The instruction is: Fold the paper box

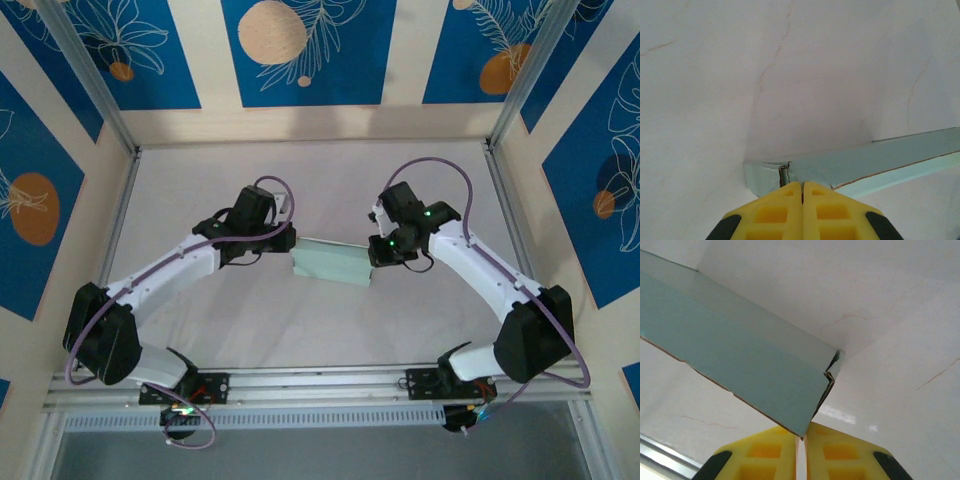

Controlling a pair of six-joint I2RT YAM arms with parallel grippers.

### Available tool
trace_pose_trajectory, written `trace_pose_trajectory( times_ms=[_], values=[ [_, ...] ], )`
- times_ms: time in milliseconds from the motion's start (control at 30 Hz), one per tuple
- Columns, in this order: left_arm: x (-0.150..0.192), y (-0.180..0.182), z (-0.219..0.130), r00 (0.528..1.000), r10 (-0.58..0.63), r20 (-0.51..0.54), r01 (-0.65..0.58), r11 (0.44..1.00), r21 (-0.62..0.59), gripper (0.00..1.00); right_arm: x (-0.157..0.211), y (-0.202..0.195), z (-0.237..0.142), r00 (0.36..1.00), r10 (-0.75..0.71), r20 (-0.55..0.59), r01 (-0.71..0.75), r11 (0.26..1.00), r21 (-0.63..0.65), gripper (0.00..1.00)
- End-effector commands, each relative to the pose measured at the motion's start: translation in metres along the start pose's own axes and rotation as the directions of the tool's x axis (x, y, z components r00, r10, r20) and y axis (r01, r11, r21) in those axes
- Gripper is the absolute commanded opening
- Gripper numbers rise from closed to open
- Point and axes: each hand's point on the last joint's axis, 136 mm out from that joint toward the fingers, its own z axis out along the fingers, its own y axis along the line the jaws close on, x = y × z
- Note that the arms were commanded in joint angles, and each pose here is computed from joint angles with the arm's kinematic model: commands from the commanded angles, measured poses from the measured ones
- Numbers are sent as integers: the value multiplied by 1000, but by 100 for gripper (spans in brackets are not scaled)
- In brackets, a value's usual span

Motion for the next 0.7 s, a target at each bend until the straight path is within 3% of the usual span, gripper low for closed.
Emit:
trace_pose_trajectory(
  times_ms=[0,200,367,667],
  values=[
    [12,-10,3,998,37,-57,-37,999,11,6,4,-11,9,1000,22,8,-23,998,54,15],
    [14,-6,3,997,54,-61,-55,998,-12,6,-4,-1,-12,998,6,70,-7,1000,9,39],
    [12,-4,2,997,55,-58,-57,998,-27,6,-10,15,-38,992,7,128,7,994,-108,56],
    [13,-4,3,997,56,-62,-58,998,-29,6,-9,11,-45,980,125,154,-93,975,-200,50]
  ],
)
